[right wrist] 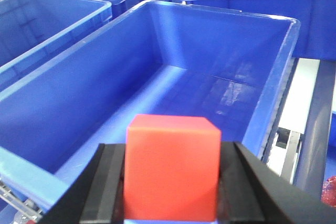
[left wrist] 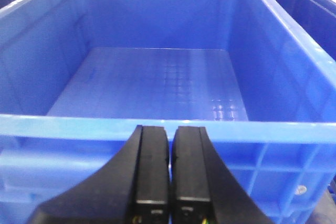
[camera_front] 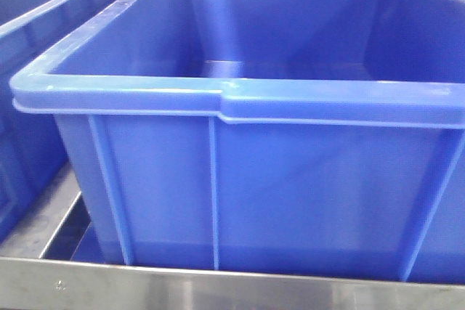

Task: Pick red cube and place on left shelf
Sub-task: 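Align the base in front of the empty blue bin on the shelf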

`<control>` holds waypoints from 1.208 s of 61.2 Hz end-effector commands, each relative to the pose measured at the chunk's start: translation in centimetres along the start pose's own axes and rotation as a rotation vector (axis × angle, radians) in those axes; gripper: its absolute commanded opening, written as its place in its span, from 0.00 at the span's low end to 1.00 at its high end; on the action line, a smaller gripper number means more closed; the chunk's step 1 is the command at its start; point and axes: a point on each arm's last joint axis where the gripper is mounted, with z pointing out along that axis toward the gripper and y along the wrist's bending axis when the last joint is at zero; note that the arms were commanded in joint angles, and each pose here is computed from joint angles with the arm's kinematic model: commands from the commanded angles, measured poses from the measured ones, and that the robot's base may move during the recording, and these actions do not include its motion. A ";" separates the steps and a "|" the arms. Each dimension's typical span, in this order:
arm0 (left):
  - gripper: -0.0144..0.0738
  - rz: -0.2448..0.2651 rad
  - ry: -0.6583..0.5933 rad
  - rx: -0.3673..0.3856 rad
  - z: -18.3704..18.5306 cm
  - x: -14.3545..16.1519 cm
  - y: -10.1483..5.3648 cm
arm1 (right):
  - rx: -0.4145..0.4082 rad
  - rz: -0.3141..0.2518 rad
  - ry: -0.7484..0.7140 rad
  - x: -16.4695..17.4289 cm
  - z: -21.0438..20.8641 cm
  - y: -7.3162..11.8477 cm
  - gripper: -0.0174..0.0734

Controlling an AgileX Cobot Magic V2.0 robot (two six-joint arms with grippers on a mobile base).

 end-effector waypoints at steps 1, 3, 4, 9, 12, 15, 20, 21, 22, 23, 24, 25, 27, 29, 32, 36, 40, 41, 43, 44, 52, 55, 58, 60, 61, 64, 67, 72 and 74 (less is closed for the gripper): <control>0.28 -0.006 -0.081 0.002 0.0 -0.1 0.0 | 0.004 -0.008 -0.105 -1.6 -0.2 0.0 0.31; 0.28 -0.006 -0.081 0.002 0.0 -0.1 0.0 | 0.004 -0.008 -0.105 -1.6 -0.2 0.0 0.31; 0.28 -0.006 -0.081 0.002 0.0 -0.1 0.0 | 0.004 -0.008 -0.105 -1.6 -0.2 0.0 0.31; 0.28 -0.006 -0.081 0.002 0.0 -0.1 0.0 | 0.004 -0.008 -0.105 -1.6 -0.2 0.0 0.31; 0.28 -0.006 -0.081 0.002 0.0 -0.1 0.0 | 0.004 -0.008 -0.105 -1.6 -0.2 0.0 0.31; 0.28 -0.006 -0.081 0.002 0.0 -0.1 0.0 | 0.004 -0.008 -0.105 -1.6 -0.2 0.0 0.31; 0.28 -0.006 -0.081 0.002 0.0 -0.1 0.0 | 0.004 -0.008 -0.105 -1.6 -0.2 0.0 0.31; 0.28 -0.006 -0.081 0.002 0.0 -0.1 0.0 | 0.004 -0.008 -0.105 -1.6 -0.2 0.0 0.31; 0.28 -0.006 -0.081 0.002 0.0 -0.1 0.0 | 0.004 -0.008 -0.105 -1.6 -0.2 0.0 0.31; 0.28 -0.006 -0.081 0.002 0.0 -0.1 0.0 | 0.004 -0.008 -0.105 -1.6 -0.2 0.0 0.31; 0.28 -0.006 -0.081 0.002 0.0 -0.1 0.0 | 0.004 -0.008 -0.105 -1.6 -0.2 0.0 0.31; 0.28 -0.006 -0.081 0.002 0.0 -0.1 0.0 | 0.004 -0.008 -0.105 -1.6 -0.2 0.0 0.31; 0.28 -0.006 -0.081 0.002 0.0 -0.1 0.0 | 0.004 -0.008 -0.105 -1.6 -0.2 0.0 0.31; 0.28 -0.006 -0.081 0.002 0.0 -0.1 0.0 | 0.004 -0.008 -0.105 -1.6 -0.2 0.0 0.31; 0.28 -0.006 -0.081 0.002 0.0 -0.1 0.0 | 0.004 -0.008 -0.106 -1.6 -0.2 0.0 0.31; 0.28 -0.006 -0.081 0.002 0.0 -0.1 0.0 | 0.004 -0.008 -0.105 -1.6 -0.2 0.0 0.31; 0.28 -0.006 -0.081 0.002 0.0 -0.1 0.0 | 0.004 -0.008 -0.101 -1.5 -0.2 0.0 0.31; 0.28 -0.006 -0.081 0.002 0.0 -0.1 0.0 | 0.004 -0.008 -0.102 -1.6 -0.2 0.0 0.31; 0.28 -0.006 -0.081 0.002 0.0 -0.1 0.0 | 0.004 -0.008 -0.101 -1.7 -0.1 0.0 0.31; 0.28 -0.006 -0.081 0.002 0.0 -0.1 0.0 | 0.004 -0.009 -0.099 -1.8 -0.1 0.0 0.31; 0.28 -0.006 -0.081 0.002 0.0 -0.1 0.0 | 0.004 -0.023 -0.044 -3.7 0.0 0.2 0.31; 0.28 -0.006 -0.081 0.002 0.0 -0.1 0.0 | 0.004 -0.044 -0.023 -4.9 0.2 0.2 0.31; 0.28 -0.006 -0.081 0.002 0.0 -0.1 0.0 | 0.004 -0.068 0.007 -6.1 0.6 0.3 0.31; 0.28 -0.006 -0.081 0.002 0.0 -0.1 0.0 | 0.003 -0.081 0.028 -6.8 1.0 0.3 0.31; 0.28 -0.006 -0.081 0.002 0.0 -0.1 0.0 | 0.001 -0.090 0.044 -7.3 1.3 0.3 0.31; 0.28 -0.006 -0.081 0.002 0.0 -0.1 0.0 | -0.010 -0.106 0.086 -8.3 2.2 0.5 0.31; 0.28 -0.006 -0.081 0.002 0.0 -0.1 0.0 | -0.027 -0.122 0.124 -9.2 3.1 0.6 0.31; 0.28 -0.006 -0.081 0.002 0.0 -0.1 0.0 | -0.075 -0.135 0.213 -10.0 5.7 1.0 0.31; 0.28 -0.006 -0.081 0.002 0.0 -0.1 0.0 | -0.099 -0.132 0.236 -10.2 6.8 1.3 0.31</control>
